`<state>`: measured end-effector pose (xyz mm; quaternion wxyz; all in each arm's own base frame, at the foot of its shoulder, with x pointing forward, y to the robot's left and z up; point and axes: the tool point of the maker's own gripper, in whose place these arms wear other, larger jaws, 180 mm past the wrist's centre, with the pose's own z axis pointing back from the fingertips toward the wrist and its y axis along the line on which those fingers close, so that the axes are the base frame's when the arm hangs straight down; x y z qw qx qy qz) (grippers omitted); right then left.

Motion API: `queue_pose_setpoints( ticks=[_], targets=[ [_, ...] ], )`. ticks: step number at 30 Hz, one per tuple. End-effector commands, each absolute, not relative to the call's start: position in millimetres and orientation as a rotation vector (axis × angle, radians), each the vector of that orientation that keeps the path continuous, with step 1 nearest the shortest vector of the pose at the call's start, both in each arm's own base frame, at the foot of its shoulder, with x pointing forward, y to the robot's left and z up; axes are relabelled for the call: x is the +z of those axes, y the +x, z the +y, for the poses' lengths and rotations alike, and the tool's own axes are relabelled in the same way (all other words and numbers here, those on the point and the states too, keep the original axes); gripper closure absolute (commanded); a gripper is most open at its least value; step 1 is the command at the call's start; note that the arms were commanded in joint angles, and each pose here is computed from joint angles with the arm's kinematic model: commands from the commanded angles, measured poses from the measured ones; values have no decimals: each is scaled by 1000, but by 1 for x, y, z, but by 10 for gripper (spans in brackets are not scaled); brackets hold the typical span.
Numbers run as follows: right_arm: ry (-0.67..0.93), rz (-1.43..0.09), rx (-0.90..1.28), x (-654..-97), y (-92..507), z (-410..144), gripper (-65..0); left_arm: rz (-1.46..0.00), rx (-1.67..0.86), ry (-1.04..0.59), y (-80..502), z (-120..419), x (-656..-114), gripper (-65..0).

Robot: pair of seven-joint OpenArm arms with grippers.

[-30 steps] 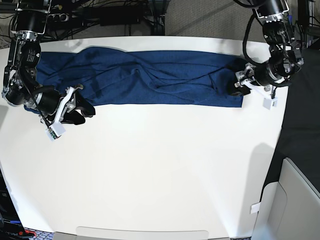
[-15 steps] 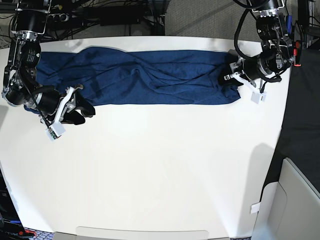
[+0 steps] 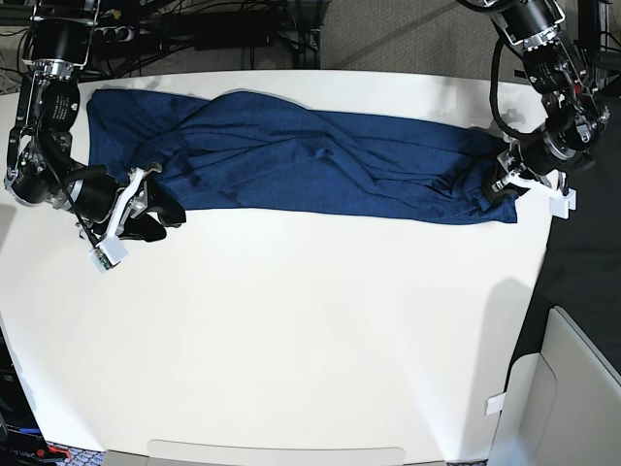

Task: Fold the T-shirt properly
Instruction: 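Grasp the end of the folded strip with the left gripper, then fold the strip end over toward the right gripper with the left gripper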

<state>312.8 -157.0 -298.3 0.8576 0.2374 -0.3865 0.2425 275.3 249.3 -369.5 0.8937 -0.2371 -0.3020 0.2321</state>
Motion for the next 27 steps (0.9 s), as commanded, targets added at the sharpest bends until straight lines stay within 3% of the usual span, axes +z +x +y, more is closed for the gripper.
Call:
queue_pose_setpoints(
  ticks=[1,8,16,27],
  targets=[
    [501,-861,523,-284,318,-158,-275,-682,436,-505,286,247,-347,0],
    [504,-847,515,-289,314,-159,-275,-744,201,-605,282,169,-301,0],
    [492,-855,488,-288,314,-168,-275,-695,80,-830,275,65,-291,0],
    [462,-866,426,-289,309,-189,-275,-625,31,-1005,260,-9,-284,-2]
  ],
)
